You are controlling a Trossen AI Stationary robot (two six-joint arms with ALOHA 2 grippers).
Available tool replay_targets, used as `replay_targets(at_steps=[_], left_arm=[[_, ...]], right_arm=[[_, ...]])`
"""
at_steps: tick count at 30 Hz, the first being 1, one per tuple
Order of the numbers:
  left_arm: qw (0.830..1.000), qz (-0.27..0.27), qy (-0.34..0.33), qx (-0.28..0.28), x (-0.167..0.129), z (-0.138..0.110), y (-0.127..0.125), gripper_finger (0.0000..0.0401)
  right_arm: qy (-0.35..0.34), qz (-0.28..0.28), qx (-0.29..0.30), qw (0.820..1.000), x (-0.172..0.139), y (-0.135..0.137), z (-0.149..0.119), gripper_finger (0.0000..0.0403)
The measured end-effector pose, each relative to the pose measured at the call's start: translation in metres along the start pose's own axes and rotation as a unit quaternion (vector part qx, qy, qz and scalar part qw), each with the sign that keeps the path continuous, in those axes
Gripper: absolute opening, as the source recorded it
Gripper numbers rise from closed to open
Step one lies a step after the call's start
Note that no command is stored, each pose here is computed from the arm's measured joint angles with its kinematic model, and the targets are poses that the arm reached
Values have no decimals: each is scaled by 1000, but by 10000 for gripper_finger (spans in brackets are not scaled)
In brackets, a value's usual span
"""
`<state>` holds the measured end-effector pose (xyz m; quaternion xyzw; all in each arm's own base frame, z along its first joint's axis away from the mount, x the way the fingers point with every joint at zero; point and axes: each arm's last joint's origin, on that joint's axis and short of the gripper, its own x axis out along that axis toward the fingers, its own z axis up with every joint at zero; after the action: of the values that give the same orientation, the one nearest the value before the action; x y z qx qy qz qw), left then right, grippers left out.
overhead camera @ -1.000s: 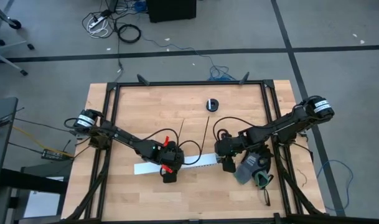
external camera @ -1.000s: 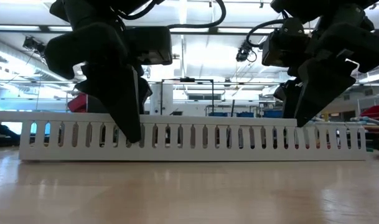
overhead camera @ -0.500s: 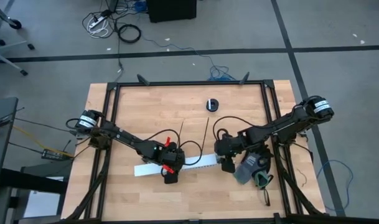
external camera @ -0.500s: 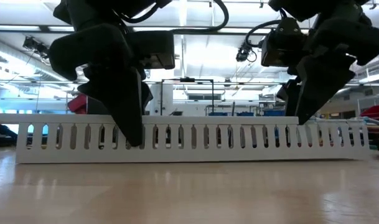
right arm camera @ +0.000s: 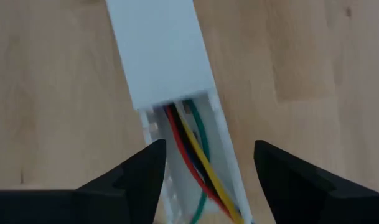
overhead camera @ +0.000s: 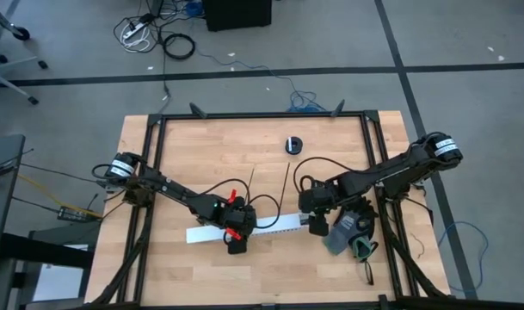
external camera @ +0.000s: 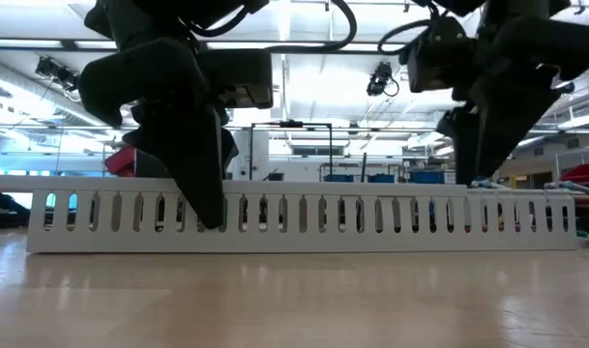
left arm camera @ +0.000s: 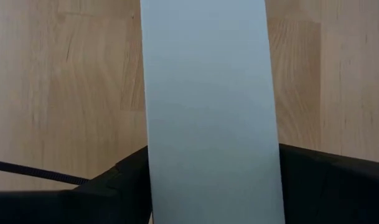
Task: Ziptie cables
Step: Close the white cable duct
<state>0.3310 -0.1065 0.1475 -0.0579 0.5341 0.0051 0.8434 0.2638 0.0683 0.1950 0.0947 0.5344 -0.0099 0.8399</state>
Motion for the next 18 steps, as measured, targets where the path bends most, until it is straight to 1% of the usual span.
replay_targets(at_steps=[6,10,12,15,16,18], left_arm=[[1000,1,-30,-2,2,4,-1,249],[999,8,-51,5,2,7,-2,250],[998,5,-58,1,3,8,-2,250],[998,1,-69,-3,3,10,-3,250],[997,-1,-74,-5,3,11,-4,250],[996,-14,-84,-37,2,13,-5,250]], right_arm=[[44,-16,5,999,-16,2,5,210],[54,-3,11,998,-24,6,10,193],[58,13,12,998,-25,7,11,189],[61,18,12,998,-25,7,10,188],[60,18,12,998,-25,7,10,188],[58,19,12,998,-25,8,11,189]])
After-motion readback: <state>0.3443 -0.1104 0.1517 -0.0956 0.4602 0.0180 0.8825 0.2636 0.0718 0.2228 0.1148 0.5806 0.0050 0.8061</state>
